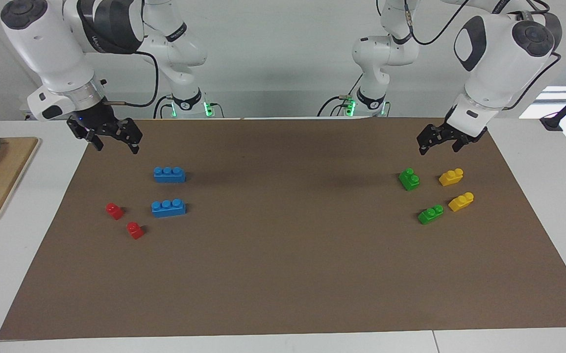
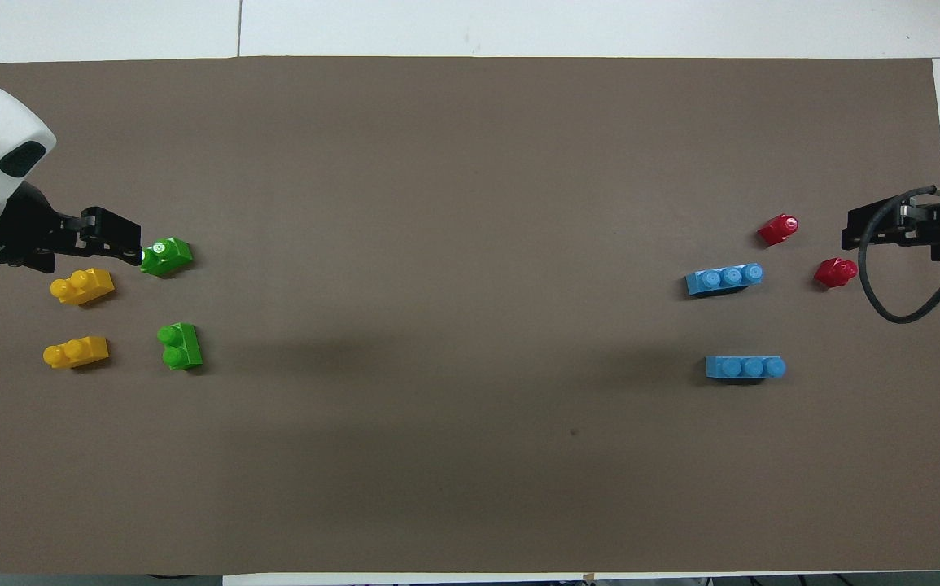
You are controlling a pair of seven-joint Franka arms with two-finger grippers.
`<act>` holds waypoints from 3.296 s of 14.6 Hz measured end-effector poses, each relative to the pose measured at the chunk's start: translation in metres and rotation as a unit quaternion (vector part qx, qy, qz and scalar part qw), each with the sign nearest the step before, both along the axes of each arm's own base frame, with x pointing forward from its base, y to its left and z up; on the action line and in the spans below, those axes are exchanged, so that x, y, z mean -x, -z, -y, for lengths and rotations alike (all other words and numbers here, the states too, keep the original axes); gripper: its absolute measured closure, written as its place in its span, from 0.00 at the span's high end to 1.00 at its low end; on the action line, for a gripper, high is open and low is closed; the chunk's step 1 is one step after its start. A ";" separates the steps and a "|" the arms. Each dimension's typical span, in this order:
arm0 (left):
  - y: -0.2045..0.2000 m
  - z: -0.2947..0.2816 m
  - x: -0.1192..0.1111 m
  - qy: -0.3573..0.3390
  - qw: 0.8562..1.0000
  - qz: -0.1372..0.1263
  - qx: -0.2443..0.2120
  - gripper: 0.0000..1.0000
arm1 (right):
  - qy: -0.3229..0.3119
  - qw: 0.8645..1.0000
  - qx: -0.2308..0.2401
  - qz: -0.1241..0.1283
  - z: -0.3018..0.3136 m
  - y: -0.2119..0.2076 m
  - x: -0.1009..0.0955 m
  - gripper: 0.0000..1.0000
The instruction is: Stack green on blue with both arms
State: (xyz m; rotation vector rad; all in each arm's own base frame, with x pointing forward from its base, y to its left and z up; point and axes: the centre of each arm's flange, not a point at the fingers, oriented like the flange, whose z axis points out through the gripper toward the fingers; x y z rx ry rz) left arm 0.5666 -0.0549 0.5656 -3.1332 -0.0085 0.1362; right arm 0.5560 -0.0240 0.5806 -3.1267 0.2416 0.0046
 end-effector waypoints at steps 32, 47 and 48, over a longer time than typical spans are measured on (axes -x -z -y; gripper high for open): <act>0.164 -0.051 0.036 -0.032 0.999 -0.014 0.000 1.00 | 0.369 0.928 -0.031 -0.025 0.011 0.025 -0.007 1.00; 0.236 -0.048 0.072 -0.057 0.998 -0.001 -0.002 0.90 | 0.529 0.840 -0.075 -0.094 0.029 0.149 -0.036 1.00; 0.240 -0.047 0.074 -0.059 0.998 0.000 -0.002 0.85 | 0.526 0.841 -0.079 -0.098 0.027 0.160 -0.037 1.00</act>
